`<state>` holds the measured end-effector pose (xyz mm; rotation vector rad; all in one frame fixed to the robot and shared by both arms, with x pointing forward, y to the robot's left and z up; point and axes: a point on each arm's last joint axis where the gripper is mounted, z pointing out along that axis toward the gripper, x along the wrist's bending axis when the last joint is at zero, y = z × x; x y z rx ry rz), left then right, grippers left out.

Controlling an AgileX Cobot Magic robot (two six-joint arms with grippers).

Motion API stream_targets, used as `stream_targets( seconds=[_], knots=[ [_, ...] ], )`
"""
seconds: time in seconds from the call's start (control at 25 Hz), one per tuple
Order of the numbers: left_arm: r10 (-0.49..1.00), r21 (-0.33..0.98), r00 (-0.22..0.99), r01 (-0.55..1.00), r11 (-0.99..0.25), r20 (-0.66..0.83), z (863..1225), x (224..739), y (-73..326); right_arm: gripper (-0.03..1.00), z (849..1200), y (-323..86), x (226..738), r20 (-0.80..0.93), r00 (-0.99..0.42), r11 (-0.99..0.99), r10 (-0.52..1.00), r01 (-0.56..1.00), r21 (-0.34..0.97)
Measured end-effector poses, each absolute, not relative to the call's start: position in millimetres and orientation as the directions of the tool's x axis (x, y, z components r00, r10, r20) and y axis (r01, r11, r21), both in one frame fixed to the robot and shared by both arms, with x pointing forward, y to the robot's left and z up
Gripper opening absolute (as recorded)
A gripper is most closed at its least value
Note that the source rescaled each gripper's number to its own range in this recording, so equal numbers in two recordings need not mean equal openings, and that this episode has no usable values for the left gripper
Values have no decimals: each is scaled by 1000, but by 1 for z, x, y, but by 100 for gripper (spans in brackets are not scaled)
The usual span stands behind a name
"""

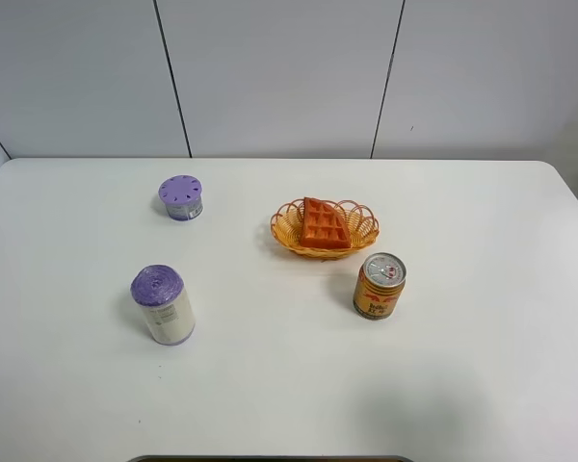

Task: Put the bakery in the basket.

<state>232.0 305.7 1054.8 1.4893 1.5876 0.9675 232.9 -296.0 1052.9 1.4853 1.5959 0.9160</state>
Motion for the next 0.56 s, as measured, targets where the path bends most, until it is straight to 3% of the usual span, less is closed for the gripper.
stream_targets(
  seconds=[0.56],
  knots=[
    [998, 897, -51, 439, 41, -21, 1055, 232, 306, 80, 1053, -296, 233, -54, -36, 64, 998, 455, 888]
  ],
)
